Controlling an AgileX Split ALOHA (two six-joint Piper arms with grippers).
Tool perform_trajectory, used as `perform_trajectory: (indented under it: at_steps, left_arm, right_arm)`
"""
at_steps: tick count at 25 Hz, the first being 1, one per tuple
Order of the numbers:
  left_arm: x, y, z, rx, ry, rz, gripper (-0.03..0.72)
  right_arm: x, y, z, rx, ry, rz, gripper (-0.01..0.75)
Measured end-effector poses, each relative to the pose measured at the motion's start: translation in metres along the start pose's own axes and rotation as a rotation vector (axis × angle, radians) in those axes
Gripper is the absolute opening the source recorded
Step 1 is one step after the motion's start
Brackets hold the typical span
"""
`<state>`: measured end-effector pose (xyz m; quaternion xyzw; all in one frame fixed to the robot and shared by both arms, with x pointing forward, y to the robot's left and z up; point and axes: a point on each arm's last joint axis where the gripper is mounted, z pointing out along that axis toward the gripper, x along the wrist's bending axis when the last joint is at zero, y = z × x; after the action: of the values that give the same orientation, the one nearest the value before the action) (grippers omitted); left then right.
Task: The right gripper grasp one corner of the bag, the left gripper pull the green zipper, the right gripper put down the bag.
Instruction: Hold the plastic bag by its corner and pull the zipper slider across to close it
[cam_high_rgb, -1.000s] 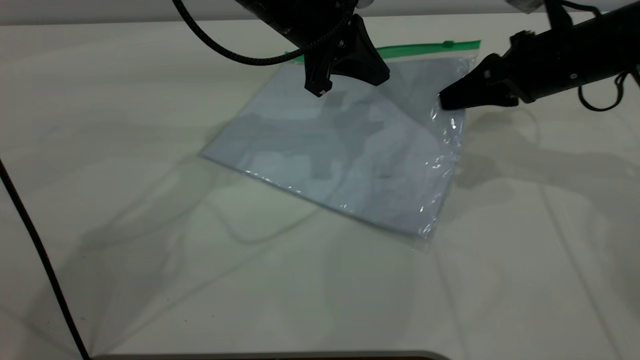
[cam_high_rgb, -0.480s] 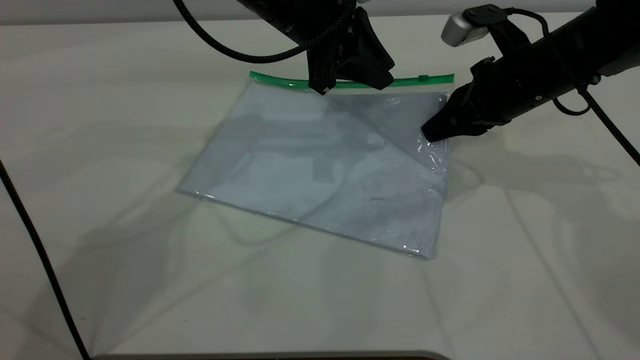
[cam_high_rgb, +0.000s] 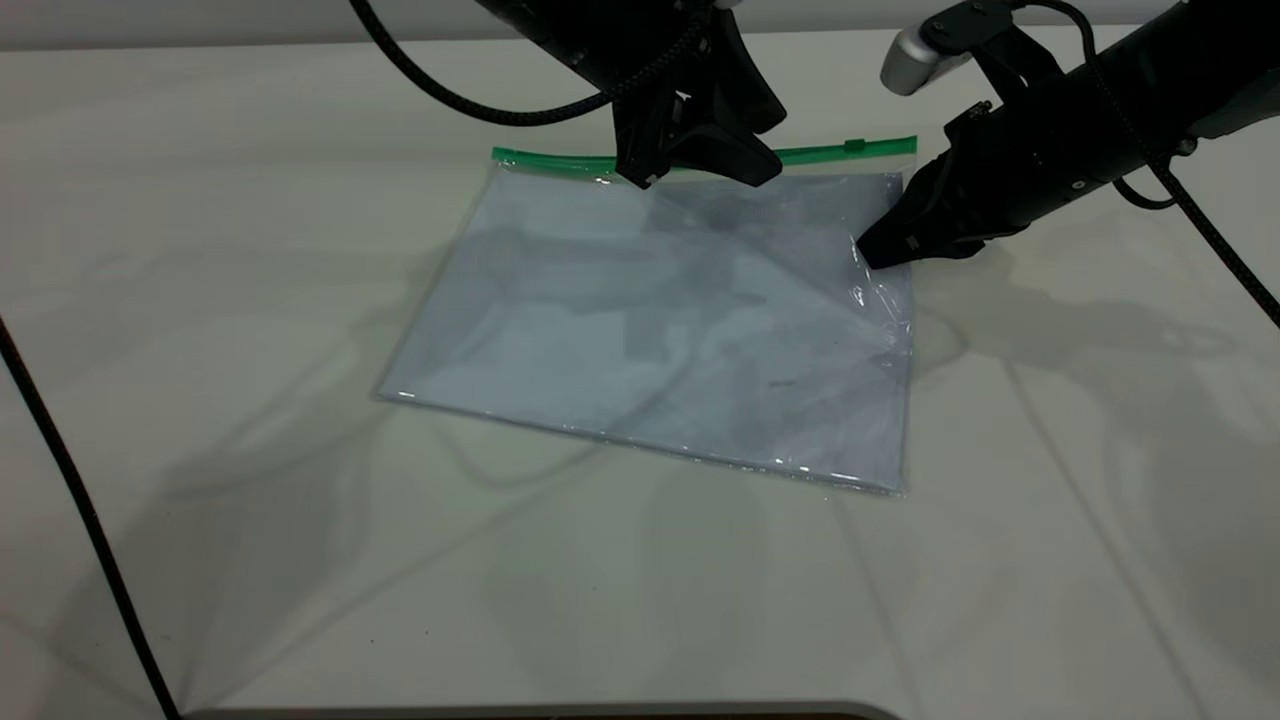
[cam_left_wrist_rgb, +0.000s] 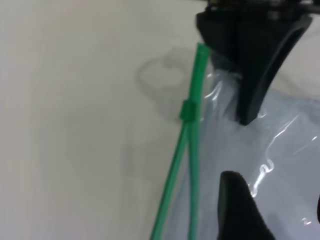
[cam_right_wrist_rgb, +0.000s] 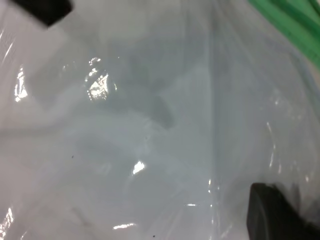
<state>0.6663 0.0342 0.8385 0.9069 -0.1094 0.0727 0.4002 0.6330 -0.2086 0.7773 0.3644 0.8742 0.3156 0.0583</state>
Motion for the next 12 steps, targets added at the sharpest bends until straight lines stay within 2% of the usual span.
perform_trajectory:
  at_steps: [5,12]
  left_arm:
    - [0.001,0.002,0.003,0.019,0.028,0.008,0.446]
    - [-0.001,0.015,0.019,0.078,0.090,0.060,0.446]
  right_arm:
    - [0.004,0.002,0.003,0.011,-0.013,-0.022,0.035]
    - [0.023,0.016,0.011,0.041,-0.047,-0.091,0.035]
